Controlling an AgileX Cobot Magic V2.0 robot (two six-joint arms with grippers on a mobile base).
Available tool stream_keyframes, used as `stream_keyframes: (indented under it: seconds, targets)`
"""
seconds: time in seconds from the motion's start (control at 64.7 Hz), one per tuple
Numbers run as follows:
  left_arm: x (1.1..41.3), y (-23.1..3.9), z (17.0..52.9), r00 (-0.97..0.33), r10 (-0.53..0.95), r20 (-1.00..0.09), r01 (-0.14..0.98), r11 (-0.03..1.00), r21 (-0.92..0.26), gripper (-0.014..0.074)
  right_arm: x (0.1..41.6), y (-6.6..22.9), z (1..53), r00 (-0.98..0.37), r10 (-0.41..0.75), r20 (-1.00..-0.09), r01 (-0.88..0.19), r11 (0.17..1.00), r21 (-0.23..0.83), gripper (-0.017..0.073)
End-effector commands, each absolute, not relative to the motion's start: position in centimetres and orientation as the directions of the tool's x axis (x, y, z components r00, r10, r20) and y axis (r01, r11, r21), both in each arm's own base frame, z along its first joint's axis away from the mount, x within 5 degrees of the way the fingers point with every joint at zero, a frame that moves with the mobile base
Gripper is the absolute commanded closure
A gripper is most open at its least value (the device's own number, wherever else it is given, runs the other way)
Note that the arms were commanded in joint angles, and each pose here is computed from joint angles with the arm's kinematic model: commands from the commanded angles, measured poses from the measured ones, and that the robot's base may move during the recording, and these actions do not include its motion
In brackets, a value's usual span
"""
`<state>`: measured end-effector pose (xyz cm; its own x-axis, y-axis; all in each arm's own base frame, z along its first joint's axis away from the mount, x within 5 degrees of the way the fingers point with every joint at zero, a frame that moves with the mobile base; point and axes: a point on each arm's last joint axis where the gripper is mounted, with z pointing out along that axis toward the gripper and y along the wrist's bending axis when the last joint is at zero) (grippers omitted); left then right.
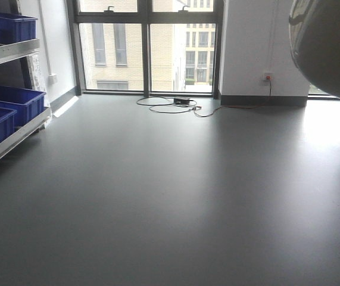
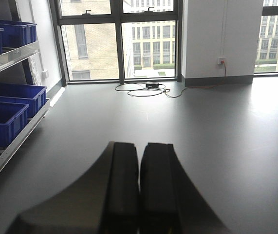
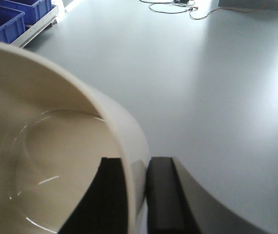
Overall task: Move white bin to right shelf second layer
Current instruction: 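Drive toward the windows and turn toward the roller shelf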
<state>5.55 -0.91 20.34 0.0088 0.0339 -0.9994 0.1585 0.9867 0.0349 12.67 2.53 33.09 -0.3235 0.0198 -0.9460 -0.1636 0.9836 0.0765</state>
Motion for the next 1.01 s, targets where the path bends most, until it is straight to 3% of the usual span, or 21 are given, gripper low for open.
stream_keyframes:
  seconds: [0.0, 0.99]
  targets:
    - [5.58, -0.90, 19.94, 0.068, 0.015, -0.998, 0.157, 0.987, 0.026, 0.0509, 12.82, 2.53, 35.05, -0.197, 0.042, -0.979, -0.174, 0.982, 0.077, 0.0503]
    - [5.58, -0.90, 19.94, 0.068, 0.015, -0.998, 0.157, 0.987, 0.026, 0.0509, 12.82, 2.53, 35.05, -0.197, 0.042, -0.979, -0.174, 0.982, 0.077, 0.0503]
